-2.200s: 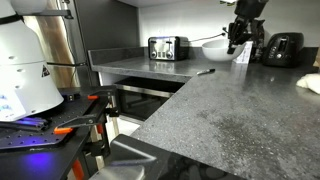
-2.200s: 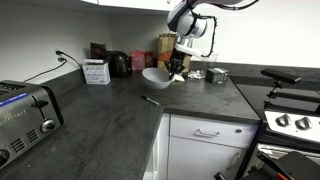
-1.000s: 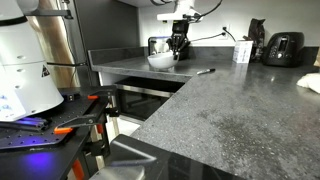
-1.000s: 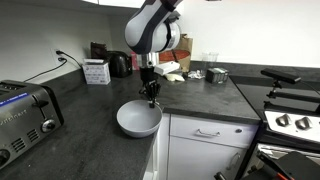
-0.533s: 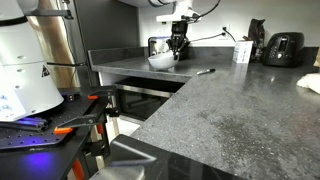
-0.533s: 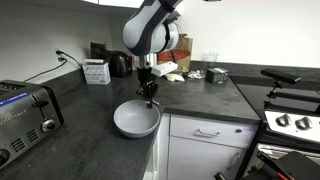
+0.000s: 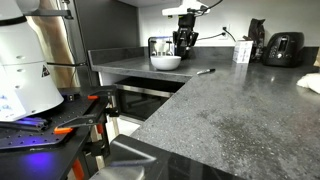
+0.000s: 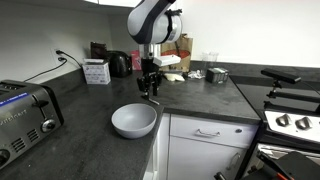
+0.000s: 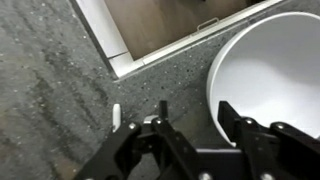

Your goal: Move the grey bowl to the left

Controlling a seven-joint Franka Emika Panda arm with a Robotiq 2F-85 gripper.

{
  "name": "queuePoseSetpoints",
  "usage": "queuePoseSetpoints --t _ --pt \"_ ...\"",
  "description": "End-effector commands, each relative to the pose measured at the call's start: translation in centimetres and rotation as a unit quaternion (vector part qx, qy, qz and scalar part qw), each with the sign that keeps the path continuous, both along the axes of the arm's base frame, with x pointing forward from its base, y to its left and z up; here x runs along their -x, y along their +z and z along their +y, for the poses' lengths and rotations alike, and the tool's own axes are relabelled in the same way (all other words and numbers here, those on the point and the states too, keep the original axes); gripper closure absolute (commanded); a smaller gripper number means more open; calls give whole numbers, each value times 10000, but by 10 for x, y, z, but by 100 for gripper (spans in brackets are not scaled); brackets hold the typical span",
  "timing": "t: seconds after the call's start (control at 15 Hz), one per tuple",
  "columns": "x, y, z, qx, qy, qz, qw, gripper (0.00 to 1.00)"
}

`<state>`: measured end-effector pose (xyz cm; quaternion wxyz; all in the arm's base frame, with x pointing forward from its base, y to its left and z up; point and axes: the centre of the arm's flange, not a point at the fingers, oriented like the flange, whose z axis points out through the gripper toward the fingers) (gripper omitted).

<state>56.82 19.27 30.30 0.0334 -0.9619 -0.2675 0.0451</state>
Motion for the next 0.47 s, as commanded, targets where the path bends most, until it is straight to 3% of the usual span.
queuePoseSetpoints --t 0.0,0.13,0.27,0.4 --pt "-8 39 -36 -151 -495 65 9986 11" --pt "-6 71 -67 -234 -761 -72 9968 0" --pt "2 100 -94 -161 -910 -255 9954 0" --pt "12 125 -111 -349 -902 -339 9947 0"
